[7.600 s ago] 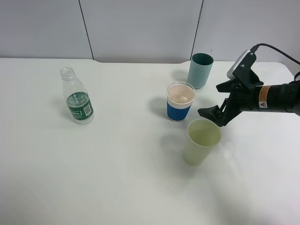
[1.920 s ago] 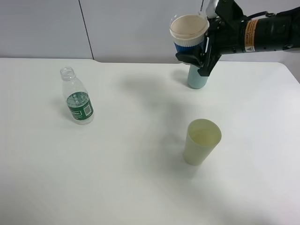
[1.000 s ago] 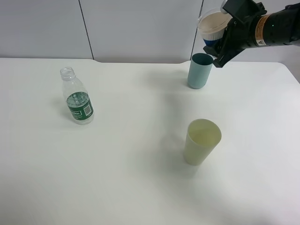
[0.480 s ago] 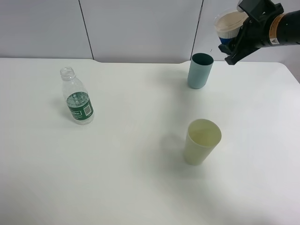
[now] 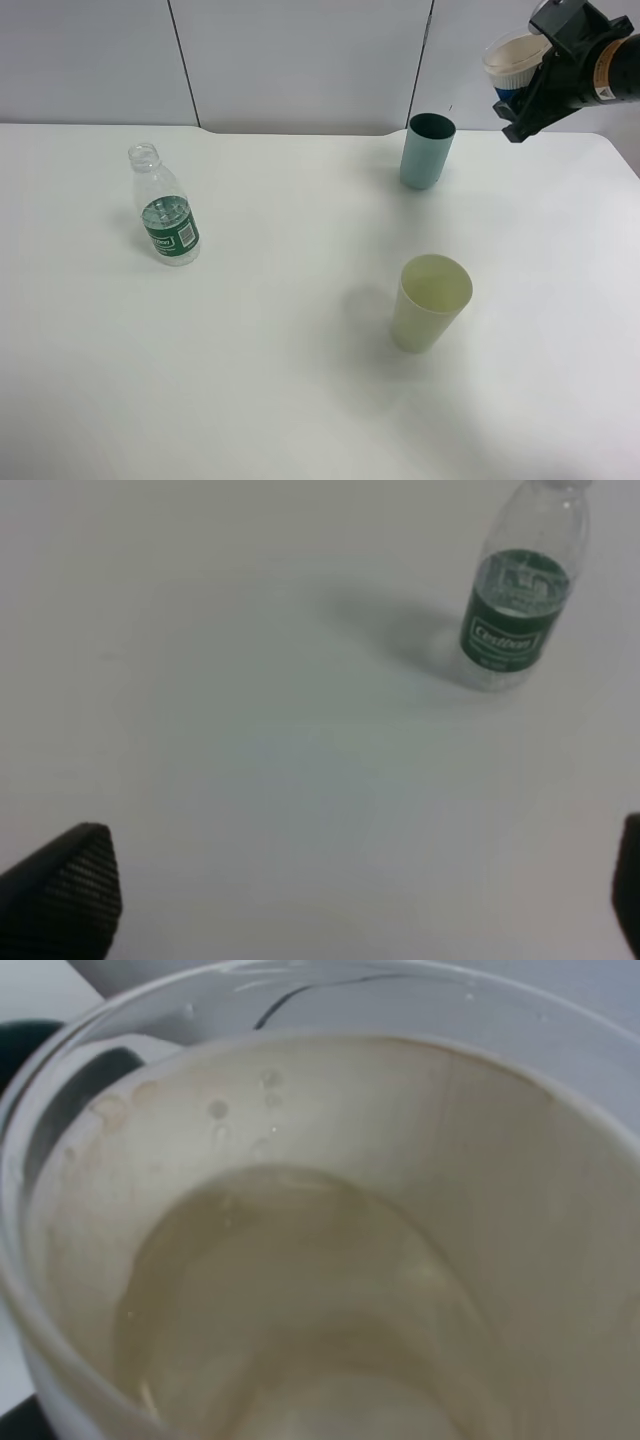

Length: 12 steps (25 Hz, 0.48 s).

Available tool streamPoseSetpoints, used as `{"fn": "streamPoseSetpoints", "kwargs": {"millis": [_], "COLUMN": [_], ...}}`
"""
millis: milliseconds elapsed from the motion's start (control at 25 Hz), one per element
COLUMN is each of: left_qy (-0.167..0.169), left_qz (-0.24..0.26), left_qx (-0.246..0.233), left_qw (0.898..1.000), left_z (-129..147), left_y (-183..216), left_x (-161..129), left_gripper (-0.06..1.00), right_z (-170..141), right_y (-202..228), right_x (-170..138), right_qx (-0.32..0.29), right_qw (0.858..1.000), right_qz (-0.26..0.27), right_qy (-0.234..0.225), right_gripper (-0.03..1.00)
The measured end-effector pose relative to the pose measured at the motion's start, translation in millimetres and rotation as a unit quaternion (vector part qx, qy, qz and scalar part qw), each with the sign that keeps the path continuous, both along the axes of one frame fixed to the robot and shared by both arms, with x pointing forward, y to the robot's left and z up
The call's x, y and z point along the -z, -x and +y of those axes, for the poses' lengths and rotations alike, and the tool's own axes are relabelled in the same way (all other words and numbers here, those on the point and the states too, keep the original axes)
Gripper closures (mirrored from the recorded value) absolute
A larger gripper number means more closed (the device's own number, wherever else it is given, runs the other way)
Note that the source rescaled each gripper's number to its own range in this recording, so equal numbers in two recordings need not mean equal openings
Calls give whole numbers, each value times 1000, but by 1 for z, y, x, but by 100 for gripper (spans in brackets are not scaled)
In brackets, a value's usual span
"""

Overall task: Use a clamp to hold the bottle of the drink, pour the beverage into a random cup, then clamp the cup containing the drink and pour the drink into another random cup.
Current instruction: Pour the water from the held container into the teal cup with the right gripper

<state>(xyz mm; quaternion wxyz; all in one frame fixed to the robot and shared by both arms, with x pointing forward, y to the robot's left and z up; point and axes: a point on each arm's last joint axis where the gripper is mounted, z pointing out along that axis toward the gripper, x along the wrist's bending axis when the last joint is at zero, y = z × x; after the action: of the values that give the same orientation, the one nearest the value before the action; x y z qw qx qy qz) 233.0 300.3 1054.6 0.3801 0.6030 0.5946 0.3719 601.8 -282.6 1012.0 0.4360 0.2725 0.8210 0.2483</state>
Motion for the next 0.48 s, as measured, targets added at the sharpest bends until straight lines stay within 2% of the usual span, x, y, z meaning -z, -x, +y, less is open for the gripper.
{"fn": "streamPoseSetpoints", "kwargs": {"millis": [240, 480], "left_qy": [0, 0], "left_qz": [0, 0], "left_qx": [0, 0], "left_qw": [1000, 1000], "left_z": [0, 0], "left_y": [0, 0], "left_x": [0, 0], "left_gripper": [-5, -5], "right_z": [-3, 6], "right_y": [-14, -27], "right_x": [-5, 3], "right_qx": [12, 6], "right_qw": [1000, 998], "right_qz": [-10, 0], "right_qy": [12, 58], "right_gripper": [97, 97]}}
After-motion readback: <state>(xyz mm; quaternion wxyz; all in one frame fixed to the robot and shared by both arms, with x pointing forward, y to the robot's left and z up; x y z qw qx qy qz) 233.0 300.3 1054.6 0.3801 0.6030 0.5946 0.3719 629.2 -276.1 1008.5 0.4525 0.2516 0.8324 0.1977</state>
